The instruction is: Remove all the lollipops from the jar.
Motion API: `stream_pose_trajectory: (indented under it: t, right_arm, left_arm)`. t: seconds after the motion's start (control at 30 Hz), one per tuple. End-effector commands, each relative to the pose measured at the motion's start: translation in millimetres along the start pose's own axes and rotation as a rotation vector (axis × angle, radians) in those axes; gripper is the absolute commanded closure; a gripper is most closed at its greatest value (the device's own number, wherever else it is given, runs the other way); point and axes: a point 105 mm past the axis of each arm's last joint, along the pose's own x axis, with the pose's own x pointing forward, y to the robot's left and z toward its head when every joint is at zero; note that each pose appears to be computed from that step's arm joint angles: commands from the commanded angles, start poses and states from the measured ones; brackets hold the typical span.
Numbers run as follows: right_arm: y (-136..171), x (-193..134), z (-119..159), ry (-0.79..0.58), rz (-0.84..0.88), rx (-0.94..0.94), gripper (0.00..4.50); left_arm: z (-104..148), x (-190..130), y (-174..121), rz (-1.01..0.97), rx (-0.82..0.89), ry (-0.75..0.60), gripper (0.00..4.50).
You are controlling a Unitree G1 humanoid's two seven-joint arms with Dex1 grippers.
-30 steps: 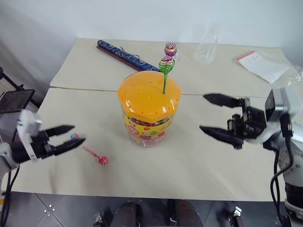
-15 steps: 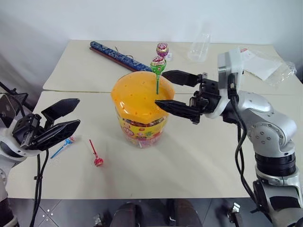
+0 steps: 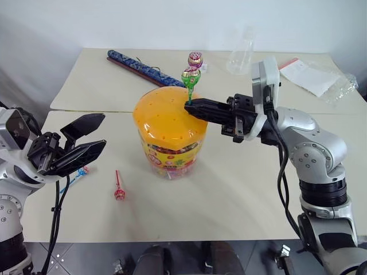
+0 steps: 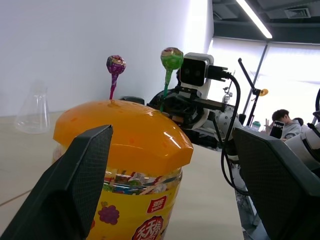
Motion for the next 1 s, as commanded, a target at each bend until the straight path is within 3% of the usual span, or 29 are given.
stream_pose_trajectory:
  t: [0.03, 0.13, 0.2, 0.23, 0.27, 0.3, 0.33, 0.37, 0.47, 0.6, 0.7, 0.83, 0.93, 0.97, 1.0]
  right_arm:
    - [1.0, -7.2, 41.2, -0.197, 0.018, -0.061, 4.47]
    - [-5.2, -27.8, 65.2, -0.296, -0.027, -0.058, 4.47]
    - [-18.1, -60.6, 81.4, -0.272, -0.132, -0.059, 4.47]
    - [-26.9, -81.0, 74.1, -0.144, -0.211, -0.065, 4.47]
    - [-37.0, -109.6, 54.1, 0.069, -0.320, -0.070, 4.47]
    - [-49.8, -159.7, 15.9, 0.426, -0.516, -0.021, 4.47]
    - [-50.6, -201.3, -4.2, 0.683, -0.639, 0.017, 4.47]
    - [-48.7, -235.1, -16.8, 0.849, -0.717, 0.023, 4.47]
    - [-42.0, -263.9, -33.0, 0.902, -0.741, 0.048, 4.47]
    - [-32.2, -310.4, -63.8, 1.172, -0.734, -0.009, 4.47]
    - [-28.9, -321.0, -73.8, 1.177, -0.747, 0.018, 4.47]
    - [-26.0, -310.3, -75.7, 1.094, -0.697, 0.046, 3.57]
    - [-25.7, -289.8, -66.4, 0.978, -0.619, 0.031, 2.54]
    - [-29.0, -267.3, -54.7, 0.853, -0.557, -0.020, 2.24]
    - [-30.7, -245.9, -41.5, 0.732, -0.499, -0.069, 2.24]
  left_arm:
    - [7.9, 3.9, -3.2, -0.037, 0.038, -0.025, 0.45]
    - [6.9, 7.9, -5.3, -0.059, 0.041, -0.016, 0.45]
    - [4.6, 11.6, -5.5, -0.071, 0.065, 0.025, 0.45]
    - [3.0, 13.4, -8.6, -0.094, 0.075, 0.048, 0.45]
    - [1.3, 15.8, -11.2, -0.114, 0.085, 0.069, 0.45]
    - [-5.1, 19.2, -15.0, -0.147, 0.107, 0.123, 0.45]
    - [-10.0, 21.2, -17.6, -0.170, 0.123, 0.162, 0.45]
    - [-13.5, 23.8, -18.0, -0.182, 0.146, 0.191, 0.45]
    - [-12.7, 28.7, -18.8, -0.202, 0.159, 0.200, 0.45]
    - [-15.7, 28.7, -19.5, -0.234, 0.163, 0.224, 0.45]
    - [-15.2, 28.7, -19.0, -0.240, 0.151, 0.210, 0.45]
    - [-12.8, 29.5, -17.2, -0.229, 0.144, 0.180, 0.45]
    - [-11.0, 29.0, -14.8, -0.207, 0.137, 0.153, 0.45]
    - [-8.5, 28.3, -11.9, -0.183, 0.137, 0.125, 0.45]
    - [-5.3, 27.5, -7.7, -0.152, 0.141, 0.093, 0.45]
